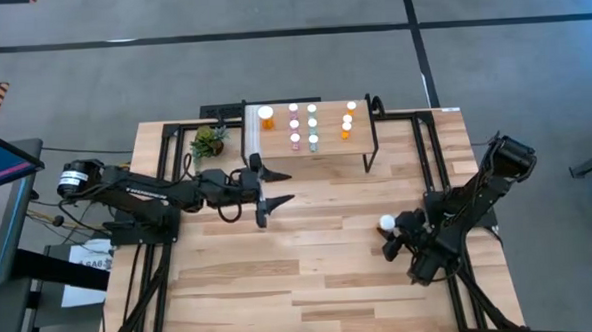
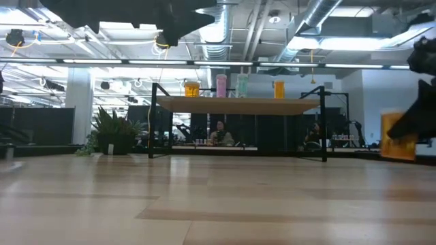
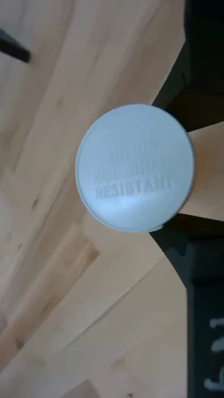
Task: Pick and place medicine bottles onto shelf by color
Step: Put the big orange pill bottle on the shelf aligned with the other big orange pill bottle
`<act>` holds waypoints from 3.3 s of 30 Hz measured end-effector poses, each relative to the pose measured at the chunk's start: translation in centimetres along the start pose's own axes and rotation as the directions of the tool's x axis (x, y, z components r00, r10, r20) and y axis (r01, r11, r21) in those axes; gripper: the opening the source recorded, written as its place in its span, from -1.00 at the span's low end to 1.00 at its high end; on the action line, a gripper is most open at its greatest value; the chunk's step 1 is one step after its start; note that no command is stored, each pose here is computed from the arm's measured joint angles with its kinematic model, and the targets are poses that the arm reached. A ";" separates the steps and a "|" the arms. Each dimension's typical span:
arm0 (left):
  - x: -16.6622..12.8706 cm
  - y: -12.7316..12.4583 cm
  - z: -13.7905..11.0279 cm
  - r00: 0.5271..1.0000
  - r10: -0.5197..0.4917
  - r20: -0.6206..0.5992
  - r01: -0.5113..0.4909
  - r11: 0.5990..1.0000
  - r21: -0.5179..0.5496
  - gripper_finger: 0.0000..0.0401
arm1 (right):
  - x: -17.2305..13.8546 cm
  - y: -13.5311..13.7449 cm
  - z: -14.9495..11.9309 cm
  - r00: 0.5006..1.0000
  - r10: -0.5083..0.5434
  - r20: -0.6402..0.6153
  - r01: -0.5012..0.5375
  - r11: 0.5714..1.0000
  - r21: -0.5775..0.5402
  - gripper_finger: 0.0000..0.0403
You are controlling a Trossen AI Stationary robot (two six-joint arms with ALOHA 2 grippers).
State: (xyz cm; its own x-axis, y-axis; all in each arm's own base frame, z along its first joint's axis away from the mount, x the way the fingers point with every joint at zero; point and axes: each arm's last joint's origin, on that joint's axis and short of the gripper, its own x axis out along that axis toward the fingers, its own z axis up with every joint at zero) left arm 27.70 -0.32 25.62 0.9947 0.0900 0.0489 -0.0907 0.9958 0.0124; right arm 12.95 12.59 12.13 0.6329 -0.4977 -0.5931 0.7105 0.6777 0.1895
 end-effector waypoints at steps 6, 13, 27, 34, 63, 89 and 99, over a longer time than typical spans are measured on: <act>0.7 -0.1 -0.4 1.000 -0.004 -0.016 0.004 1.000 -0.029 0.19 | 0.2 1.8 1.4 0.999 0.010 0.043 -0.008 0.998 -0.055 -0.01; 3.2 -1.1 -1.2 0.994 -0.074 -0.085 0.067 0.995 -0.075 0.19 | 1.5 4.8 4.0 0.997 0.042 0.064 -0.028 0.977 -0.209 0.00; 7.9 -3.8 -2.9 0.975 -0.130 -0.180 0.118 0.990 -0.076 0.59 | 3.3 6.4 6.8 0.991 0.056 0.120 -0.010 0.934 -0.357 0.00; 10.1 -4.9 -3.4 0.966 -0.147 -0.213 0.144 0.989 -0.027 0.62 | 3.7 6.8 7.5 0.987 0.070 0.141 -0.010 0.924 -0.382 0.02; 10.7 -5.3 -4.3 0.920 -0.262 -0.291 0.280 0.960 0.022 0.61 | 4.8 9.5 11.1 0.904 0.408 0.125 -0.339 0.864 -0.372 0.03; 10.6 -5.2 -4.4 0.920 -0.243 -0.309 0.258 0.966 0.010 -0.05 | 4.8 9.5 11.1 0.903 0.411 0.123 -0.340 0.861 -0.379 0.03; 10.6 -5.2 -4.4 0.920 -0.243 -0.308 0.257 0.966 0.005 -0.06 | 4.8 9.5 11.0 0.904 0.411 0.119 -0.346 0.866 -0.361 0.14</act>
State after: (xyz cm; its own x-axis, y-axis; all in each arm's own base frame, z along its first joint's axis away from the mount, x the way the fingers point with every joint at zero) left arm 38.96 -4.52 21.67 0.9517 -0.1540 -0.2656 0.1678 0.9854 0.0301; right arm 26.11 10.72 19.71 0.9009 -0.2357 -0.3645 0.2848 0.9547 0.0865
